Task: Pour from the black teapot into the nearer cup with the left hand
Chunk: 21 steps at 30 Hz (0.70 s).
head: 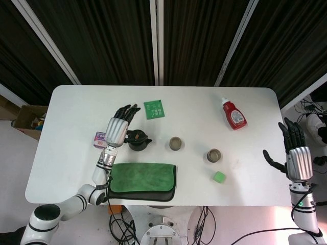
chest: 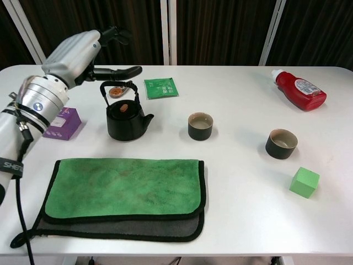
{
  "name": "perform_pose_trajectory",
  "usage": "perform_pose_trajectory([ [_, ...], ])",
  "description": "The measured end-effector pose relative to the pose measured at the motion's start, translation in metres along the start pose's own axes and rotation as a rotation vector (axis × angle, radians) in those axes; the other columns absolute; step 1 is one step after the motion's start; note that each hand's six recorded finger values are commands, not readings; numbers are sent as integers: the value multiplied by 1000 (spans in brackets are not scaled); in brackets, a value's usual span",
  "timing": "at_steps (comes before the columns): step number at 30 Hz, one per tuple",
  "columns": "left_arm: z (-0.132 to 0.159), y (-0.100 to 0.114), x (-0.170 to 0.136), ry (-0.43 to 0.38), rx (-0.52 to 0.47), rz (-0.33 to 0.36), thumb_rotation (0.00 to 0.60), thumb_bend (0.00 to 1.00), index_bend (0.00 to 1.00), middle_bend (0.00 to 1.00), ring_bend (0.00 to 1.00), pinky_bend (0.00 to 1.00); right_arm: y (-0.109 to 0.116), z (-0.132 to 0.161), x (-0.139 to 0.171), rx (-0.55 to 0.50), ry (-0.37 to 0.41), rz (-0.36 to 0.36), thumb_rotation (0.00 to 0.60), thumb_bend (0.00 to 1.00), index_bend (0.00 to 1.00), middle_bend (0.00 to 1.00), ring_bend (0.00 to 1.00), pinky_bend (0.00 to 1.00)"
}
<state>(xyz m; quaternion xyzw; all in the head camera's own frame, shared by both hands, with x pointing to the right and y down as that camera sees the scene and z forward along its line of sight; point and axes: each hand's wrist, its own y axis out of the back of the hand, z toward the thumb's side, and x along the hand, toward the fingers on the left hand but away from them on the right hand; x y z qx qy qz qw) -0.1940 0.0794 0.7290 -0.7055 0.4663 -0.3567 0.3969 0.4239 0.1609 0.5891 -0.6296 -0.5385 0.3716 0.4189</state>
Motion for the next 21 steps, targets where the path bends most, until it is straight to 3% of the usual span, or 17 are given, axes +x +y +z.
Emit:
perform_pose_trajectory([
  [1,-2,7,-2,-3,3,6,210,46,126,194,119,182,0,-1,1,5,-3,6,600,219,0,0,0,0],
  [3,-8,25,-8,-15,14,12,302,47,126,183,115,180,-1,-4,3,20,-12,25,600,212,0,0,0,0],
  [5,-14,44,-16,-30,39,11,446,51,127,165,87,182,-2,-8,7,50,-28,55,600,210,0,0,0,0],
  [7,-26,73,-32,-49,106,7,539,54,127,163,74,183,-3,-15,13,88,-50,98,600,214,0,0,0,0],
  [9,-45,103,-58,-51,206,-4,569,54,127,163,75,183,-3,-21,18,121,-74,141,600,234,0,0,0,0],
  [12,-78,136,-113,2,327,-56,519,54,121,163,76,207,-2,-36,31,175,-124,210,600,247,0,0,0,0],
  [15,-97,152,-172,92,376,-116,485,52,111,163,77,217,3,-52,45,225,-189,256,600,247,0,0,0,0],
  [18,-105,161,-217,170,387,-149,454,52,109,163,86,187,7,-63,57,267,-236,291,600,248,0,0,0,0],
  [21,-109,167,-237,214,371,-150,428,52,109,163,93,177,9,-66,63,297,-249,307,600,248,0,0,0,0],
])
